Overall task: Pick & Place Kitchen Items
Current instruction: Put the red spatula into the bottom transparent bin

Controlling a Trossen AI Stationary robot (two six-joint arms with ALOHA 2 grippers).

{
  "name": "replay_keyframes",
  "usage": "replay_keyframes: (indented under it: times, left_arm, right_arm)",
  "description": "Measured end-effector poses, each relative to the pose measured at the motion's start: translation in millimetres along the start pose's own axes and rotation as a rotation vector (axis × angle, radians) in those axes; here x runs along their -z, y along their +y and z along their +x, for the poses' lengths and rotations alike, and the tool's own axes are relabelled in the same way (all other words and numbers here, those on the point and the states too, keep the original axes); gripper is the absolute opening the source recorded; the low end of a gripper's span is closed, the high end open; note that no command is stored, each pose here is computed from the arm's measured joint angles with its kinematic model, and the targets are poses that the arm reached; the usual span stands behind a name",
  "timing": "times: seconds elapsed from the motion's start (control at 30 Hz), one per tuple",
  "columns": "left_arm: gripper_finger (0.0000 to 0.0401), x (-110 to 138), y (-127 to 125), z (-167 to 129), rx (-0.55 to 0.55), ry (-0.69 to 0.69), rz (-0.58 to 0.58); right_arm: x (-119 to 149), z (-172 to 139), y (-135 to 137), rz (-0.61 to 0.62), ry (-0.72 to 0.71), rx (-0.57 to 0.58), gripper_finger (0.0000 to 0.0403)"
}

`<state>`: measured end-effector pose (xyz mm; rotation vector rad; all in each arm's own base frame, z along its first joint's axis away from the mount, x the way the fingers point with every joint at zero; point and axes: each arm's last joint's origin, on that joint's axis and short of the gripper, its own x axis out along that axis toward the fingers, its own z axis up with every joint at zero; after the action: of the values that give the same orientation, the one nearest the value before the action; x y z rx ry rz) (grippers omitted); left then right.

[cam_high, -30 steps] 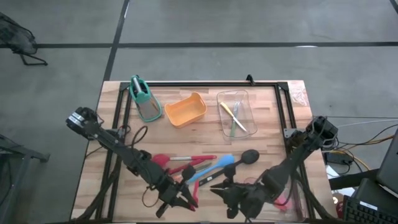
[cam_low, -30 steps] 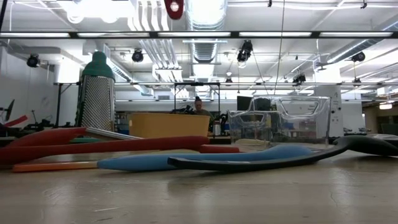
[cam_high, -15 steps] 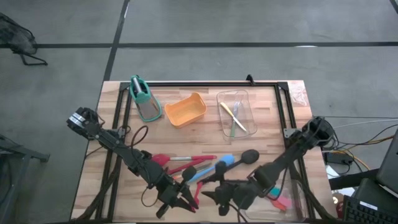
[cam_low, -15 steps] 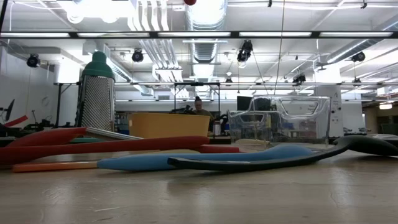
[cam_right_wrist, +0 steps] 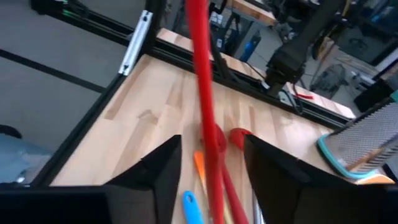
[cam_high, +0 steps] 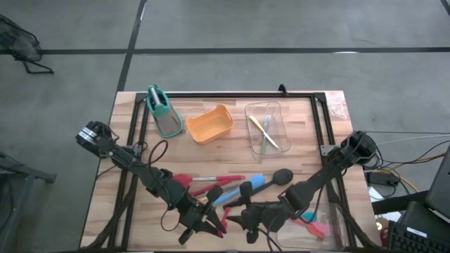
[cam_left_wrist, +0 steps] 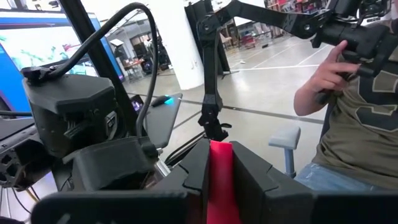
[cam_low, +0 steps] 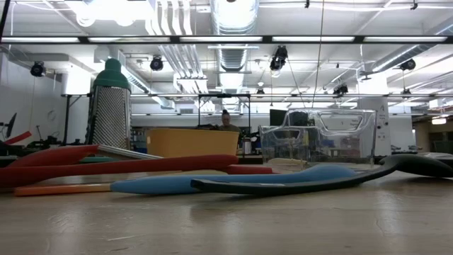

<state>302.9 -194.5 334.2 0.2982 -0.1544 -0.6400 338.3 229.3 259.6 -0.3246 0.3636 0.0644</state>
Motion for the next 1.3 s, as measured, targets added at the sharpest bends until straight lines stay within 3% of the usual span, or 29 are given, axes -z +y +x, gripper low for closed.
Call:
replay_keyframes:
  times: [0.3,0.5,0.87,1.03,1.3]
  left_arm:
    - [0.0047,0,0,0,-0.002,-0.003,-0.002]
    - [0.0054,1,0,0,0.003,0.007,-0.038]
    - [0.0152,-1,1,-1,-0.02,0.007,-0.099]
    - [0.018,-13,-1,-7,-0.018,-0.026,-0.111]
    - [0.0181,-14,-16,-9,0.041,0.038,-0.115]
  right_arm:
    - [1,1,1,-0.022,-0.003,-0.073,0.0023]
    - [2,2,0,0.001,0.007,-0.089,0.0019]
    - [7,1,0,0.049,0.078,-0.091,0.0015]
    - [4,-8,-1,0.07,0.199,-0.084,0.0014]
    - [-21,-53,0,0.189,0.505,-0.153,0.0014]
